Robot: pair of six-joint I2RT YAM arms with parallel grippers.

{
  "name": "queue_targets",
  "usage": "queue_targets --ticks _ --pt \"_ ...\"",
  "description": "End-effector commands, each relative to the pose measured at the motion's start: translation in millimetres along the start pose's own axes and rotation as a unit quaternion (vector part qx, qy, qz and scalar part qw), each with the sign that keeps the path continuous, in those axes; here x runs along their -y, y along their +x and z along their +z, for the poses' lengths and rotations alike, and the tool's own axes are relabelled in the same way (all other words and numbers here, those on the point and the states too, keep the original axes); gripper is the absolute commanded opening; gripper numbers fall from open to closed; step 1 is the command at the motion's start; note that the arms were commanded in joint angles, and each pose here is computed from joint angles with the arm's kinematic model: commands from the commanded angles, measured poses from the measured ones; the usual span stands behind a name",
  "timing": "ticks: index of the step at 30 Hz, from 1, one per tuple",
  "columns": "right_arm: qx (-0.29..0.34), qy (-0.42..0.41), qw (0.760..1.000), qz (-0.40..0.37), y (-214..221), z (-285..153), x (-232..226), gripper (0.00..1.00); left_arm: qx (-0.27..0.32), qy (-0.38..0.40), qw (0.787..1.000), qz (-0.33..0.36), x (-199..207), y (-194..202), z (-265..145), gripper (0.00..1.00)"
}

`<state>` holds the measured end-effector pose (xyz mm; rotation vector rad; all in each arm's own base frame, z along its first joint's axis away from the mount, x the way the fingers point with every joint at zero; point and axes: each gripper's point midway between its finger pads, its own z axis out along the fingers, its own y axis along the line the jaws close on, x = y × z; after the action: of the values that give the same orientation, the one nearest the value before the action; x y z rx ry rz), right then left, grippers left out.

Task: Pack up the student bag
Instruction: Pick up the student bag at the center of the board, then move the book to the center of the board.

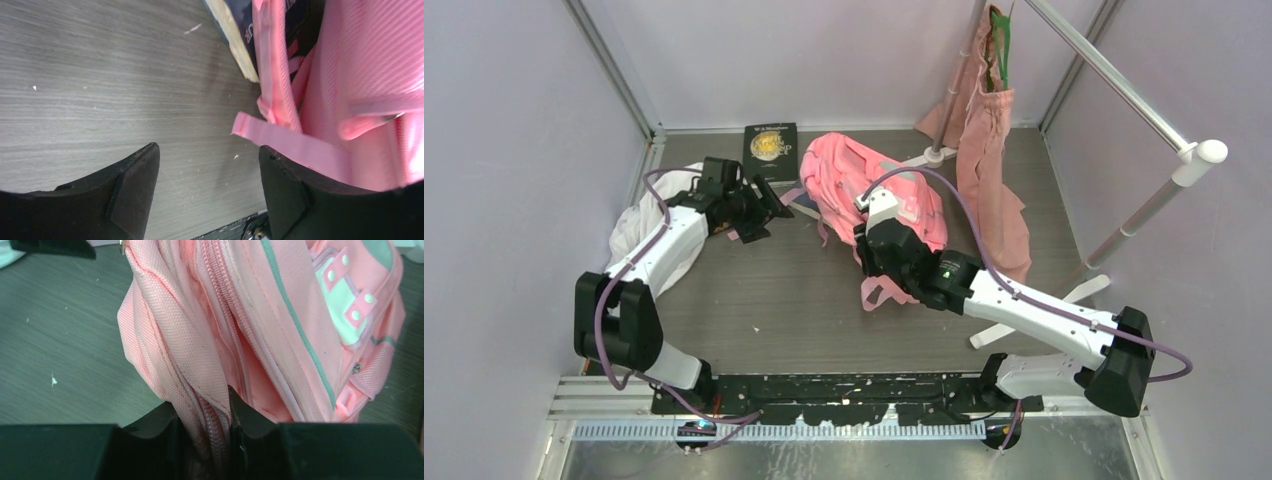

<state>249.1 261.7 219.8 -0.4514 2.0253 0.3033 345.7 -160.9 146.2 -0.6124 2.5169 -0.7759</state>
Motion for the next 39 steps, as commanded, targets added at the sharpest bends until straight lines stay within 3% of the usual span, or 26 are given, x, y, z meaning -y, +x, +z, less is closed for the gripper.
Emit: queue_targets --ticks 1,5,9,13,17,20,26,39 --pt "0.055 -0.078 0.992 0.085 -33.9 -3.7 -33.1 0.01 0.054 0.011 0.998 0.003 -2.2 -33.2 16.2 0.76" --pt "0.051 -0.077 0.992 0.088 -34.0 0.0 -35.6 0.01 0.020 0.014 1.000 0.011 6.9 -38.5 49.7 0.74" --pt "0.064 -0.075 0.991 0.096 -38.5 -6.6 -31.5 0.01 0.048 -0.006 0.999 -0.015 9.8 -58.6 69.1 0.58" --pt "0.072 -0.068 0.990 0.101 -40.3 -12.3 -25.0 0.01 0.081 -0.035 0.994 -0.058 2.3 -83.8 84.2 0.55" --pt "0.074 -0.067 0.989 0.105 -38.2 -15.0 -23.0 0.01 0.043 -0.012 0.997 -0.060 21.9 -73.2 106.3 0.49" --pt "0.073 -0.068 0.990 0.104 -37.7 -14.1 -23.3 0.01 0.046 -0.021 0.997 -0.053 28.8 -60.5 119.6 0.43" --pt "0.075 -0.084 0.988 0.106 -42.1 -14.7 -30.3 0.00 0.063 -0.014 0.995 -0.083 27.1 -46.2 134.5 0.43" --pt "0.067 -0.094 0.988 0.106 -37.7 -11.4 -35.6 0.01 0.081 0.007 0.992 -0.091 26.0 -55.5 167.8 0.40"
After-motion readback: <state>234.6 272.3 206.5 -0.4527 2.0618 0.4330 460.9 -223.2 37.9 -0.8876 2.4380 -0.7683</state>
